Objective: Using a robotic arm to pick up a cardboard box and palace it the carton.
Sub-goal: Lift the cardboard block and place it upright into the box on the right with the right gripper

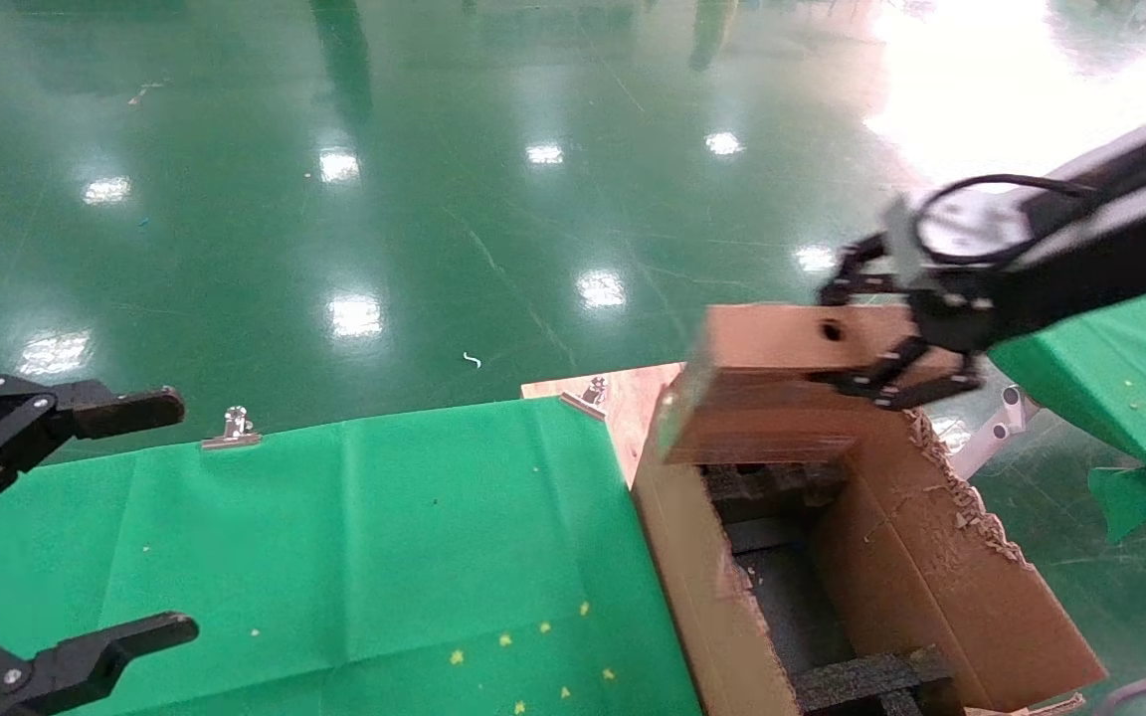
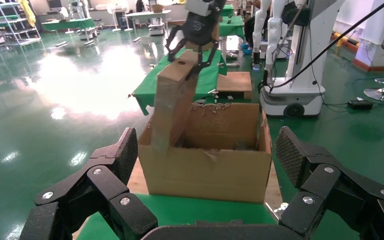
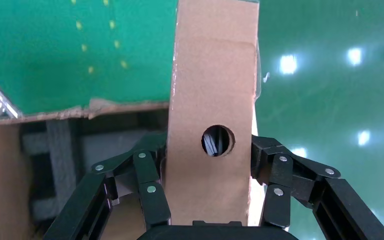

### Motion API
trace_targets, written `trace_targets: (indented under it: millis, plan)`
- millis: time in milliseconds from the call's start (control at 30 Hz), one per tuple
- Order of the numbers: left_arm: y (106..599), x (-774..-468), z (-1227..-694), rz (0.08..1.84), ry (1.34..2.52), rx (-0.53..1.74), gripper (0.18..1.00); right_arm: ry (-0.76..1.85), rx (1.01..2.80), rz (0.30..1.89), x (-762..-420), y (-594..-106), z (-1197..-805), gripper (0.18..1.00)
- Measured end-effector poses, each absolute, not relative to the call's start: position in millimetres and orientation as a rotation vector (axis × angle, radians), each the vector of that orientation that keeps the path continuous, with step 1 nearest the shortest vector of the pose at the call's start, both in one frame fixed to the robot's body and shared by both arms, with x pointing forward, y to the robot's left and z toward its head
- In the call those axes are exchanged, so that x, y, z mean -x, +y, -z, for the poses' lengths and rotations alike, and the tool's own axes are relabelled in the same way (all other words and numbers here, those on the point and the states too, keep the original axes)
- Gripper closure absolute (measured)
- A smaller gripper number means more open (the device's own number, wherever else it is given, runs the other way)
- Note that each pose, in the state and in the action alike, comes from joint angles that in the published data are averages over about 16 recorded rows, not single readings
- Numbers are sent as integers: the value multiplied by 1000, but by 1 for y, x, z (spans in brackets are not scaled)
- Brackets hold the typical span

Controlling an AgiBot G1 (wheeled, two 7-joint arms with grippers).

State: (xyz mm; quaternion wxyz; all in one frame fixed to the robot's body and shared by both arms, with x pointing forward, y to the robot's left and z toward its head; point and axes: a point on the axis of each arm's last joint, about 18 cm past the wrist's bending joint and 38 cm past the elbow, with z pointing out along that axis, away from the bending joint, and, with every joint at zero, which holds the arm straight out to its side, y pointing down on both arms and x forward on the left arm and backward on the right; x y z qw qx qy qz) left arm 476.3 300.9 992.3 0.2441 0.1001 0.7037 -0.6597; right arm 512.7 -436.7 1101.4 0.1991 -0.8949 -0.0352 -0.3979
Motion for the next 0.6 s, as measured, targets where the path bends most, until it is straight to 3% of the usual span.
trace_targets:
  millis: [600]
  plan:
    - [301,-476,-992,1802,1922,-273,184,219,2532,1075,-477,-513,-1065,791]
